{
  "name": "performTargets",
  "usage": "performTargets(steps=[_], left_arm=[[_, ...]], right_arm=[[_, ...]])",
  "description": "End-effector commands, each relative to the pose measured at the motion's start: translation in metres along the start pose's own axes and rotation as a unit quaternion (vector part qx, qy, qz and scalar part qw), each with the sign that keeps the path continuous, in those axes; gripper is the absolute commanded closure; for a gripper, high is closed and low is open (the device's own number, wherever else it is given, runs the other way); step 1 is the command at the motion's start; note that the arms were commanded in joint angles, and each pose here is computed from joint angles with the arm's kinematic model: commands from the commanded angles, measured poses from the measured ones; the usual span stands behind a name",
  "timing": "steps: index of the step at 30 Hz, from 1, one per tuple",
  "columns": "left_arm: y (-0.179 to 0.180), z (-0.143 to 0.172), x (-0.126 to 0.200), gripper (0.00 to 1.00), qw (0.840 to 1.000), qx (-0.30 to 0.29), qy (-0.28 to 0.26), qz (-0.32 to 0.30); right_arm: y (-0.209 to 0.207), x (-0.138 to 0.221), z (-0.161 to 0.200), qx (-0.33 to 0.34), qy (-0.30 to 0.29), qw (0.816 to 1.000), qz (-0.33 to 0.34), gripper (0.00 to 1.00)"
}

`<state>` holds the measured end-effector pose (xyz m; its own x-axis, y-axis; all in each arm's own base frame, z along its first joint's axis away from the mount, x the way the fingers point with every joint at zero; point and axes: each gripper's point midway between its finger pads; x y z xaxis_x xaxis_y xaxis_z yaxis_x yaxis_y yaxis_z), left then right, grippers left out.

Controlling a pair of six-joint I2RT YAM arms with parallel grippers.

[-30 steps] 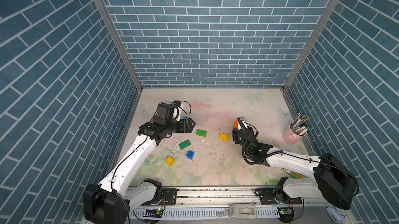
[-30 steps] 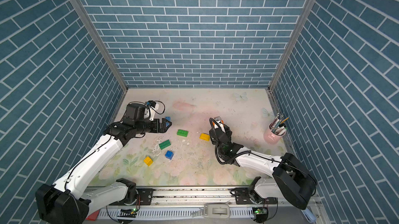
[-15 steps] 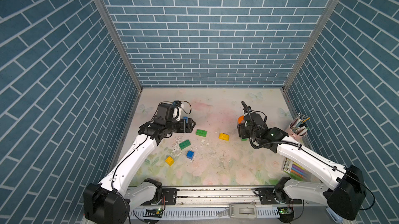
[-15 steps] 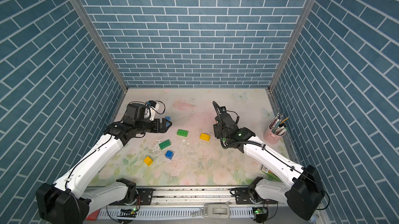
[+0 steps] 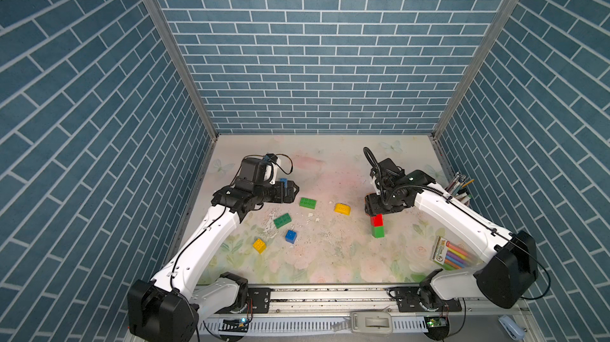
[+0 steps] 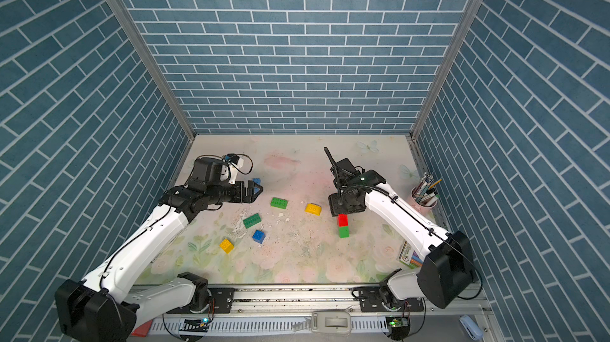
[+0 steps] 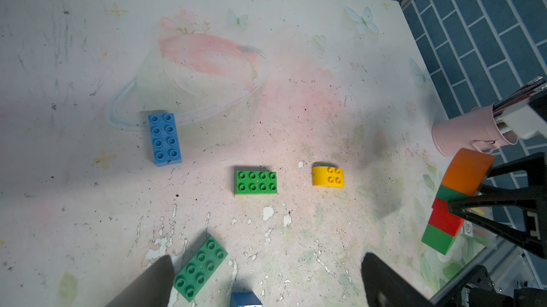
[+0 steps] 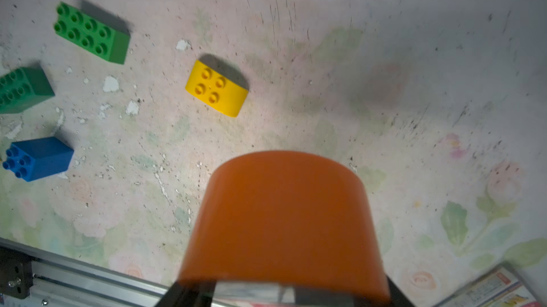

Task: Assemble an ice cream with lego
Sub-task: Adjust the lego brick at the center of the board.

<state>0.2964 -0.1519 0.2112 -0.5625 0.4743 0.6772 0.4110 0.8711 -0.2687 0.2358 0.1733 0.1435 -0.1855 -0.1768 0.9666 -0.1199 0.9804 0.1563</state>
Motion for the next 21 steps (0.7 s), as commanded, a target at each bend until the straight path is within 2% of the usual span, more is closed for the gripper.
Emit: performTargets(steps=[1,9,21], left_arm=[[-0.005,-0.007,0.004,0.0,1.0,-0.005,-0.008,0.006],[-0.006,-0.008,0.007,0.0,1.0,-0.006,-0.008,0.008],[-0.007,-0.009,0.01,0.0,1.0,-0.007,-0.012,0.009]], right_arm=[[-0.004,-0.003,0.028,-0.016,0.09,0.996,0.003,0.65],[-0.011,-0.023,0.043,-0.026,0.177,0.984,0.019,0.65],[-0.024,-0.06,0.056,-0.041,0.232,0.971,0.038,0.66]])
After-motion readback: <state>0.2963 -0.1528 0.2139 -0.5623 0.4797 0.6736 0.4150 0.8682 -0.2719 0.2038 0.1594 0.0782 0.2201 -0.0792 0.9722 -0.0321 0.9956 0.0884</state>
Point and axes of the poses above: each gripper's point midway between its finger pads, its own x axis back along the fingers, its own y axis along the line the jaws close on, z = x × y, and after that the axes turned 9 degrees about -x, right-handed
